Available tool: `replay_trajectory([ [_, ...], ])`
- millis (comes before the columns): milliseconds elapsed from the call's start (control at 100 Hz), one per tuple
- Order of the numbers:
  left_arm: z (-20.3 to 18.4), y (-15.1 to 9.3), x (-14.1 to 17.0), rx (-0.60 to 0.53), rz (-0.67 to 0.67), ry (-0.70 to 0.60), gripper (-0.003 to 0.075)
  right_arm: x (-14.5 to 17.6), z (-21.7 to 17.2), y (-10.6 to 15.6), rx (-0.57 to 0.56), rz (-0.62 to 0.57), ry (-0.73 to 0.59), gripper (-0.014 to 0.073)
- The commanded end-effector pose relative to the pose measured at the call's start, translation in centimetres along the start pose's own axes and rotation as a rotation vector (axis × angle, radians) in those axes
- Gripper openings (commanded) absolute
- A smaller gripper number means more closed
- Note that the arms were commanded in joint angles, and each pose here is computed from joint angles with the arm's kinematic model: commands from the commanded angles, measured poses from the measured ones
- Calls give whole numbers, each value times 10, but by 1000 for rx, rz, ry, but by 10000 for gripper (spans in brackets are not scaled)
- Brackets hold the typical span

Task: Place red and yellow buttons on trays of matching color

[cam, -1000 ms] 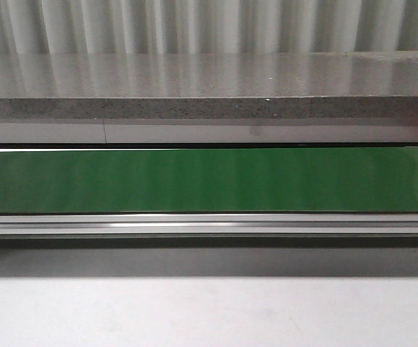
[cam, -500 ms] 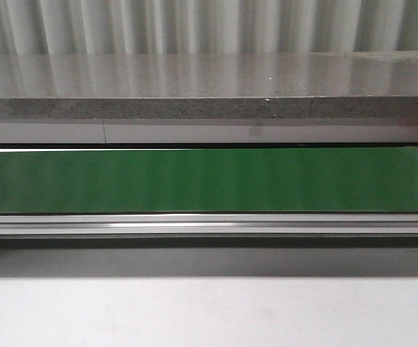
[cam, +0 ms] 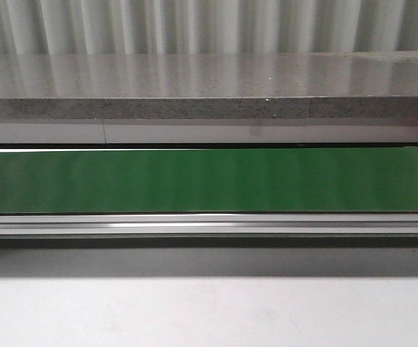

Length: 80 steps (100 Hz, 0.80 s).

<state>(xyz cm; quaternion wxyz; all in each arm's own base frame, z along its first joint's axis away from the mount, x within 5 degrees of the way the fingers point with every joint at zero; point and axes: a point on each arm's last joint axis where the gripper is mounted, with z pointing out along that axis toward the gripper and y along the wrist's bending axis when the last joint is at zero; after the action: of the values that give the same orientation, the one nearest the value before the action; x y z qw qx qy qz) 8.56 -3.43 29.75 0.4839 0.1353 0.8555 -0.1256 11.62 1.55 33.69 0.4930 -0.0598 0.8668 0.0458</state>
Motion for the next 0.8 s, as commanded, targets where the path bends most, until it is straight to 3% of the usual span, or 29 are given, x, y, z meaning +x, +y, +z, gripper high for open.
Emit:
replay_trajectory([
  [0,-3,-2,-13,10,-9,-81,-20,-1,-11,1,3,-18,-94,-67],
  [350,-3,-1,-13,9,-9,-86,-20,38,-29,4,-10,-12,-147,-67],
  [790,1,1,-15,-4,-18,-70,-20,40,-34,5,-10,-14,-163,-67],
])
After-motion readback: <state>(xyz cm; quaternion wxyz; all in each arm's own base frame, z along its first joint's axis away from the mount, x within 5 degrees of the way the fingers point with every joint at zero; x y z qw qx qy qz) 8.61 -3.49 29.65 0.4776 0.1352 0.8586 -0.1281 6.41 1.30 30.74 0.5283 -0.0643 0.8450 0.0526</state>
